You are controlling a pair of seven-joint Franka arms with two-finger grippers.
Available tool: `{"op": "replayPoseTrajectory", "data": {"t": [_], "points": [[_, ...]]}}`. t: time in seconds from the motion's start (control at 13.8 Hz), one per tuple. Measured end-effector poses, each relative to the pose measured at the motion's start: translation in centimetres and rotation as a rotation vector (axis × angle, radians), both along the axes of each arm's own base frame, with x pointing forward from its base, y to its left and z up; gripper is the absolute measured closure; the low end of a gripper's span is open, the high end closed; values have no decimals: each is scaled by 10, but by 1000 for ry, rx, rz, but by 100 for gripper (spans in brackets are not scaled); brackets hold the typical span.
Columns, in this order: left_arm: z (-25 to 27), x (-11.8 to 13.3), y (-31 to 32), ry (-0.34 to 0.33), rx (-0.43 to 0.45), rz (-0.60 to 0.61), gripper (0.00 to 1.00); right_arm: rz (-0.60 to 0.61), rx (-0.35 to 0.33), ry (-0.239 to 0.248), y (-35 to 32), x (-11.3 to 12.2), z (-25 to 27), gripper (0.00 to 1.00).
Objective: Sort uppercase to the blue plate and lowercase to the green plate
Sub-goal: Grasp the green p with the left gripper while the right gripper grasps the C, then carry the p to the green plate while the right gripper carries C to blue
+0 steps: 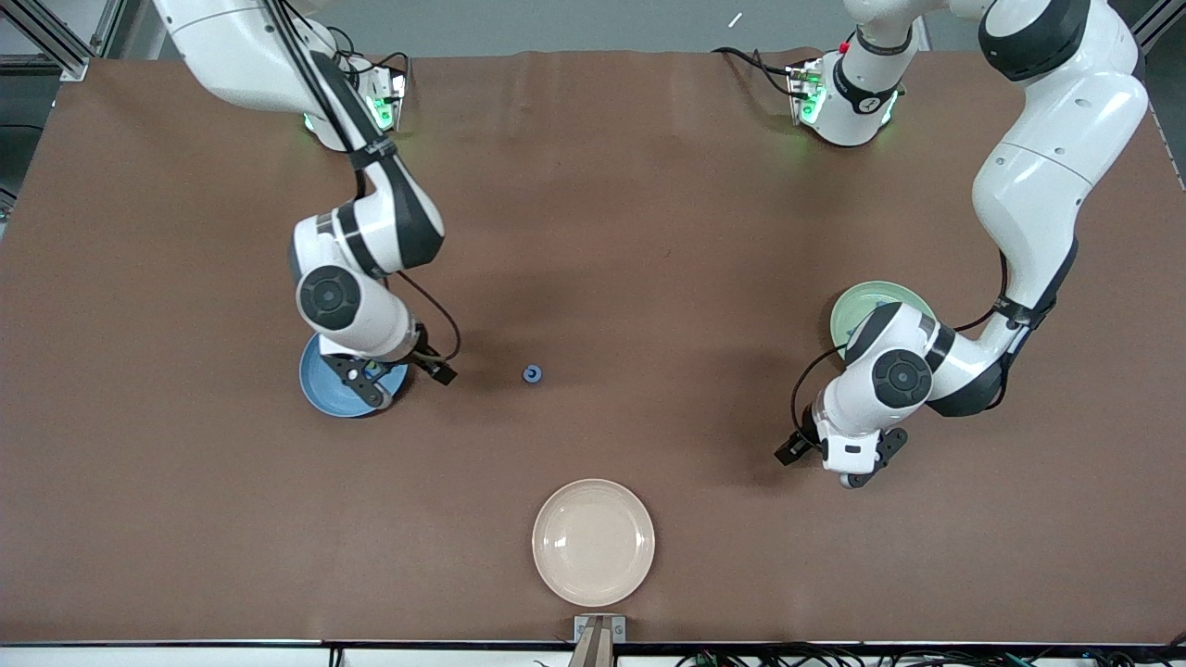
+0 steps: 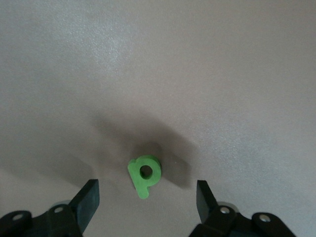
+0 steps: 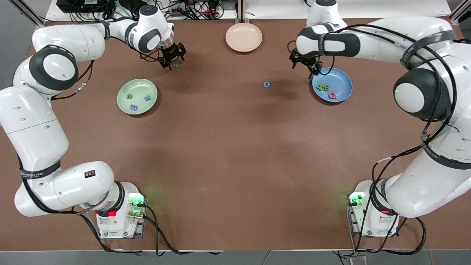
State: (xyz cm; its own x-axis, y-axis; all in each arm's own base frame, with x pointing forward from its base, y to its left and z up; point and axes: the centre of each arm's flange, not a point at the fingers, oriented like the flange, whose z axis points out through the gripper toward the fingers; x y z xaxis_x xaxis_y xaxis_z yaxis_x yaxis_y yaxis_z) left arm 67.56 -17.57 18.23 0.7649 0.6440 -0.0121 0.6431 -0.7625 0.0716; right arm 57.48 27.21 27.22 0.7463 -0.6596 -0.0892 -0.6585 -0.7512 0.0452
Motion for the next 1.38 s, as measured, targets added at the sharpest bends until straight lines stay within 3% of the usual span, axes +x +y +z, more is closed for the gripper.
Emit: {"op": "replayPoseTrajectory", "data": {"t": [0.15, 0.22, 0.29, 0.65, 0.8, 0.87, 0.94, 1.02, 1.16, 1.38], "points": [[-3, 1, 4, 3, 6, 5, 28, 70, 19, -50, 33, -7, -14, 0], [-4, 1, 6, 3, 9, 8, 28, 123, 27, -70, 48, -11, -27, 0], [-4, 2, 7, 3, 10, 9, 34, 170, 33, -84, 59, -15, -40, 0], [-3, 3, 7, 0, 10, 11, 44, 278, 35, -91, 105, -26, -78, 2], [-2, 4, 8, -3, 11, 12, 63, 288, 38, -97, 113, -27, -78, 3], [-2, 4, 8, -3, 11, 12, 63, 290, 39, -99, 115, -27, -78, 7], [-1, 4, 8, -4, 11, 12, 70, 291, 40, -102, 115, -28, -78, 8], [-1, 4, 8, -4, 11, 12, 71, 291, 42, -106, 116, -28, -80, 16], [-1, 4, 8, -4, 11, 12, 71, 291, 41, -108, 116, -28, -87, 21], [0, 5, 9, -1, 15, 13, 71, 271, 45, -118, 123, -24, -93, 22]]}}
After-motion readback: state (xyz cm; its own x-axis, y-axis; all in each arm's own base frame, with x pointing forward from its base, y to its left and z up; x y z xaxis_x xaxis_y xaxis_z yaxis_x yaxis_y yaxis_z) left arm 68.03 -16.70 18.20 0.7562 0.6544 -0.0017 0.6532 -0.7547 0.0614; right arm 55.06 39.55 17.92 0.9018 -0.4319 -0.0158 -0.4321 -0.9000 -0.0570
